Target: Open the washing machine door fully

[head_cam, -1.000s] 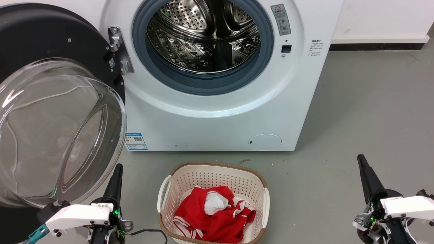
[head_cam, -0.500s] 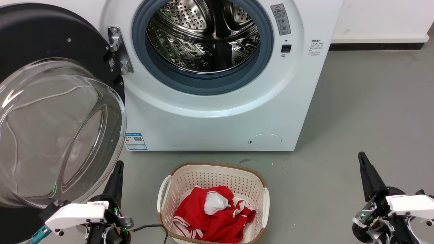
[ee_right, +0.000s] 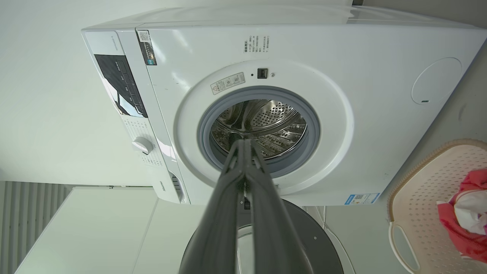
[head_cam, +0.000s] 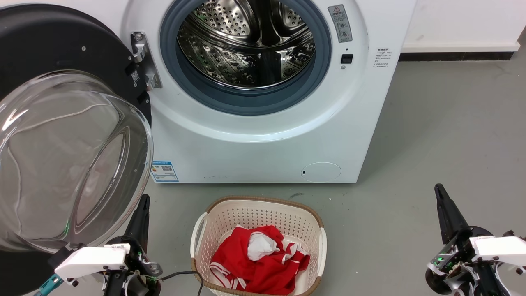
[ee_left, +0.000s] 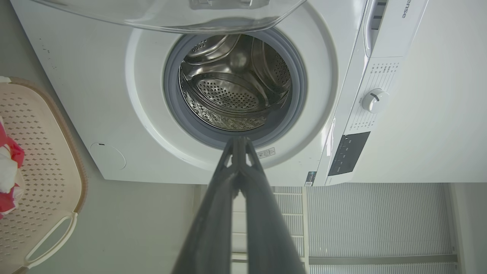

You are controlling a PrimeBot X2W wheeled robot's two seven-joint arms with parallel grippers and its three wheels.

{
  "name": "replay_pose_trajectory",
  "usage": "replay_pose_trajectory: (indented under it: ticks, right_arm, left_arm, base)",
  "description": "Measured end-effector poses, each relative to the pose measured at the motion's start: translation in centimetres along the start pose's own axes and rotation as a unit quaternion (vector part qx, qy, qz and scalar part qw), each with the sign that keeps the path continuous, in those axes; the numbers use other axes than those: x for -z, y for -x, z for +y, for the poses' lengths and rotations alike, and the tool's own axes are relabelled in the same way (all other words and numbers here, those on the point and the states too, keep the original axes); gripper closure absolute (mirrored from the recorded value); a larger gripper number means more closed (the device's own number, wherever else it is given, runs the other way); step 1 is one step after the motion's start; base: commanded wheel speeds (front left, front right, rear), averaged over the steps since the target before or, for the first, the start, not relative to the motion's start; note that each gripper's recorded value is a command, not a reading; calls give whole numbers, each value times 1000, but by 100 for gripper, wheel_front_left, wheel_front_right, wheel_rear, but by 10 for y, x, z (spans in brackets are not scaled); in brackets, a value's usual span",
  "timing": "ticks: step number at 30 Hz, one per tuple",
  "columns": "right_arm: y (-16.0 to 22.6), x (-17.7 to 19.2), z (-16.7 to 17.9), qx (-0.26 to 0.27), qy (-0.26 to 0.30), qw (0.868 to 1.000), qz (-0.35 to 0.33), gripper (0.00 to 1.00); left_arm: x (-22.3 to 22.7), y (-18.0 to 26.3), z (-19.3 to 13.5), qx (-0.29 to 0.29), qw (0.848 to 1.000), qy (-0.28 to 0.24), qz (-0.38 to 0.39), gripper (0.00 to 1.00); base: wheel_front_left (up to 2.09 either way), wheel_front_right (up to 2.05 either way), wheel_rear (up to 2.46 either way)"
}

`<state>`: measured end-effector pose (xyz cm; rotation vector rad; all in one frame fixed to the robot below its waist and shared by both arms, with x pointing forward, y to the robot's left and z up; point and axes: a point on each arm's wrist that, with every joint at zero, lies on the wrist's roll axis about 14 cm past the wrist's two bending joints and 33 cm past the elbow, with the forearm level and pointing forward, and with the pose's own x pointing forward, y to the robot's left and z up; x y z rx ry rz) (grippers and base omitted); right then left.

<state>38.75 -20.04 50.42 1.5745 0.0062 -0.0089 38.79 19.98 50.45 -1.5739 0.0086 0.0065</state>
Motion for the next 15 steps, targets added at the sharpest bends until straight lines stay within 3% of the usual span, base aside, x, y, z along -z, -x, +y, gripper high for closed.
replay_pose_trajectory:
  ticks: [15]
  right_arm:
    - [0, 0, 0, 0, 0, 1000, 0, 100]
  left_arm:
    - [0, 0, 0, 0, 1000, 0, 0, 100]
  base:
    - [0, 0, 0]
